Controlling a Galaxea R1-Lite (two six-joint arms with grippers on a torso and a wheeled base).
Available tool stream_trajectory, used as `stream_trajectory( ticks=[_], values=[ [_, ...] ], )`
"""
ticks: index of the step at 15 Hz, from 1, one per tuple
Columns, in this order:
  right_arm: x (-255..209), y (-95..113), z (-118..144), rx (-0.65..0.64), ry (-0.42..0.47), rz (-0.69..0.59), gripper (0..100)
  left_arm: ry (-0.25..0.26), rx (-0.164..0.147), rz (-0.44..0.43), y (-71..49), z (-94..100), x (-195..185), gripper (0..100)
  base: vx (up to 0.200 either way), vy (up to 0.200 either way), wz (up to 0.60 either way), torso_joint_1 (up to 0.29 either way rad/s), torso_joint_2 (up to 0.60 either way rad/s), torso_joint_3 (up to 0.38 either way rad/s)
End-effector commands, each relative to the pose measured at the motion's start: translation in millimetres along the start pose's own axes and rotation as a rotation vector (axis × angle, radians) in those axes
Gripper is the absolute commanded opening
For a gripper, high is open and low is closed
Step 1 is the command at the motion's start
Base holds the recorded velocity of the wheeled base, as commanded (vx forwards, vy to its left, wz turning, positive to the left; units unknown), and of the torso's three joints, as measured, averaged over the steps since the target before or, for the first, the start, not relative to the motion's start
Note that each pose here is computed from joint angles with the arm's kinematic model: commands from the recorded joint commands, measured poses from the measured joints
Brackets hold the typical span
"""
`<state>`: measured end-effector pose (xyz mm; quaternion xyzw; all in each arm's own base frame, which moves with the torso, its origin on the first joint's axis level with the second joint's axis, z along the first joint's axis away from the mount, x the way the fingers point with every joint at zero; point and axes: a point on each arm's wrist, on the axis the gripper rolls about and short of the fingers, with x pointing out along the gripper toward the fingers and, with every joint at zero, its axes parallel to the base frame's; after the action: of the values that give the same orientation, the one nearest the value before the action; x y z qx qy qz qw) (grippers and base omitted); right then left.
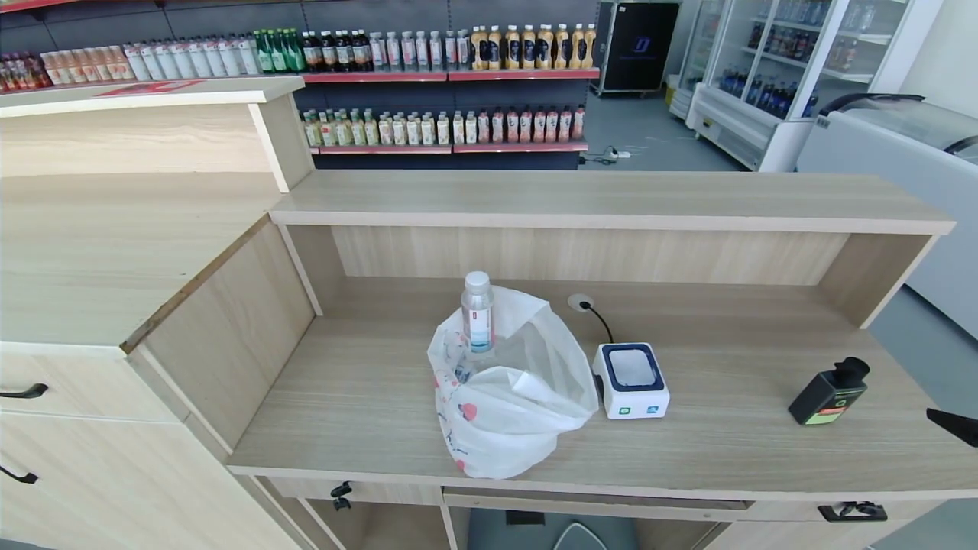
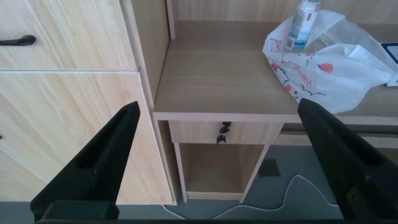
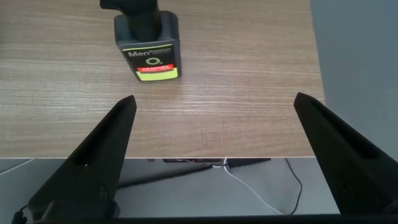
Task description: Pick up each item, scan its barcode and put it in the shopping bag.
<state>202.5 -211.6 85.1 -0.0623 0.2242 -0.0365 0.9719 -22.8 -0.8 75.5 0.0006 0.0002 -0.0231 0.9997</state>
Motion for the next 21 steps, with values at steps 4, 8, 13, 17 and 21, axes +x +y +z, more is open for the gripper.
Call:
stream_trajectory(
  ticks=[4,8,13,17,21],
  values=[
    [28.3,15.5,-3.8,-0.012,0.019,0.100,100,0.001,0.000,0.000,0.0,0.0,0.1,100,0.000,0.000,0.00,0.000,0.00,0.000],
    [45.9,26.5,-3.5,-0.037,0.016,0.154,100,0.001,0.000,-0.001,0.0,0.0,0.1,100,0.000,0.000,0.00,0.000,0.00,0.000],
    [65.8,51.7,-4.5,-0.058,0.036,0.254,100,0.000,0.000,0.000,0.0,0.0,0.0,100,0.000,0.000,0.00,0.000,0.00,0.000],
    [81.9,62.0,-1.6,-0.086,0.027,0.298,100,0.001,0.000,0.000,0.0,0.0,0.1,100,0.000,0.000,0.00,0.000,0.00,0.000],
    [92.9,68.6,-6.3,-0.105,0.024,0.322,100,0.001,0.000,0.000,0.0,0.0,0.1,100,0.000,0.000,0.00,0.000,0.00,0.000]
  ],
)
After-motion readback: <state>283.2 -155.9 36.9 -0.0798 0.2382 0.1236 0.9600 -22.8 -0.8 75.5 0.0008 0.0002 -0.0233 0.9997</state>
